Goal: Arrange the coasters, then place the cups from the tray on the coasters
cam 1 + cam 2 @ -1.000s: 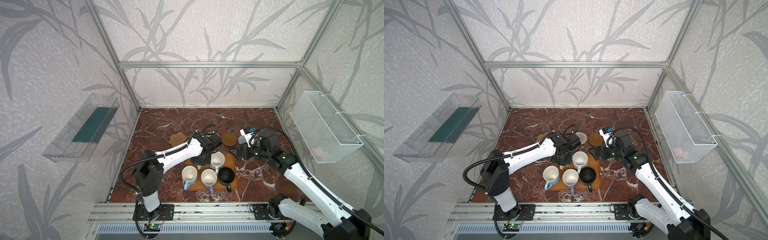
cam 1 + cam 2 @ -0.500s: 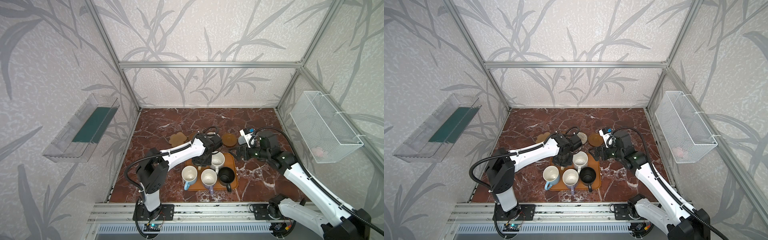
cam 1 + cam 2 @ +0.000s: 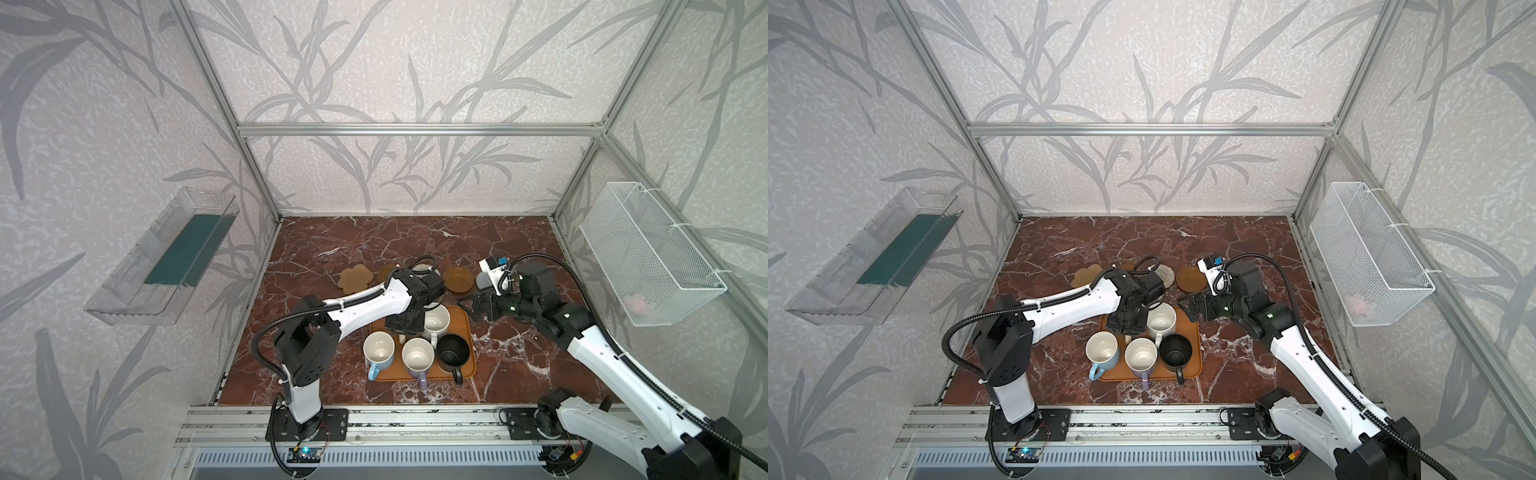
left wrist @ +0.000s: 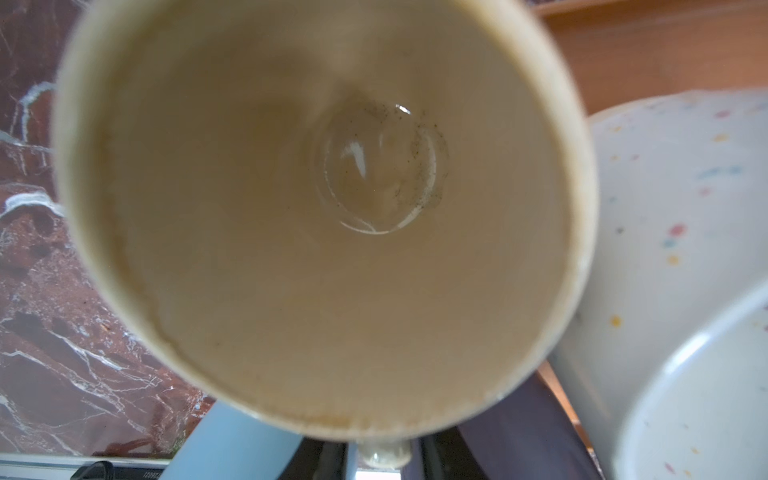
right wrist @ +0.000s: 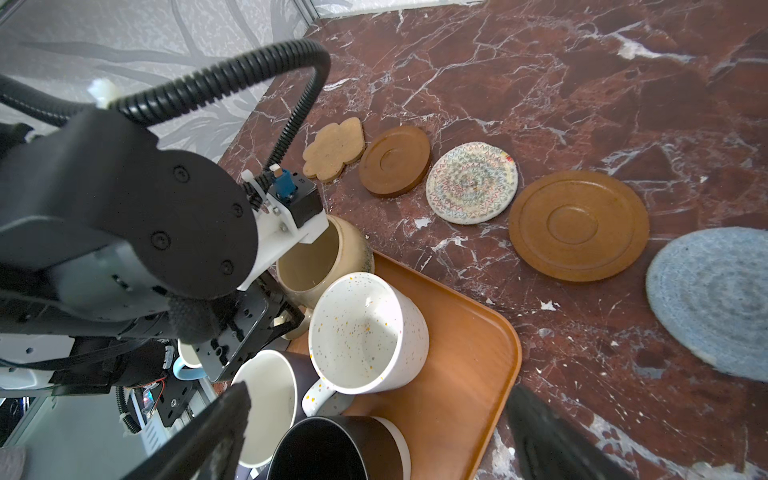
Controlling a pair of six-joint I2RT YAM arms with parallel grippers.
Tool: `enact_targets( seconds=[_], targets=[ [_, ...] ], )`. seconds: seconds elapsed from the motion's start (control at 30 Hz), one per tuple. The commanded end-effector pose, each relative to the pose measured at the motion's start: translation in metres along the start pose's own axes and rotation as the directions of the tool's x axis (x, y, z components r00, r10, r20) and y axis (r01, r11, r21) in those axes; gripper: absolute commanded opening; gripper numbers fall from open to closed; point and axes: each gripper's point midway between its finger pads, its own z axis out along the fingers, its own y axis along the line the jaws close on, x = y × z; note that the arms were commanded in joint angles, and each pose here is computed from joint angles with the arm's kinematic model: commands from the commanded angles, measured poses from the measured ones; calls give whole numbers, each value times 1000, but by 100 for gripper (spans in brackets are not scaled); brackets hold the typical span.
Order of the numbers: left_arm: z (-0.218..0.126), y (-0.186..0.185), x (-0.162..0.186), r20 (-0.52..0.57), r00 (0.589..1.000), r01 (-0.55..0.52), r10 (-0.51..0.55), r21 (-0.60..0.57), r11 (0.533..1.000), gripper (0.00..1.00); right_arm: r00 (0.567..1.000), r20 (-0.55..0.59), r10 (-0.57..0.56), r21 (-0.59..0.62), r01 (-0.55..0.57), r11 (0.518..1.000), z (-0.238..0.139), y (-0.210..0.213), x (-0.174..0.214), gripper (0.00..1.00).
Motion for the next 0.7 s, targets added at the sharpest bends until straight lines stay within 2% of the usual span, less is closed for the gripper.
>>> enact_targets(
  seconds=[0.0,0.67],
  targets=[
    [7,2,0,-5,1000,-5,5,-21,1000,31,1000,-6,-14,-8,14,1000,2,1,3,96],
    [21,1,-3,-20,1000,-3,2,-37,999,36,1000,-12,-18,-7,18,1000,2,0,5,96]
  ],
)
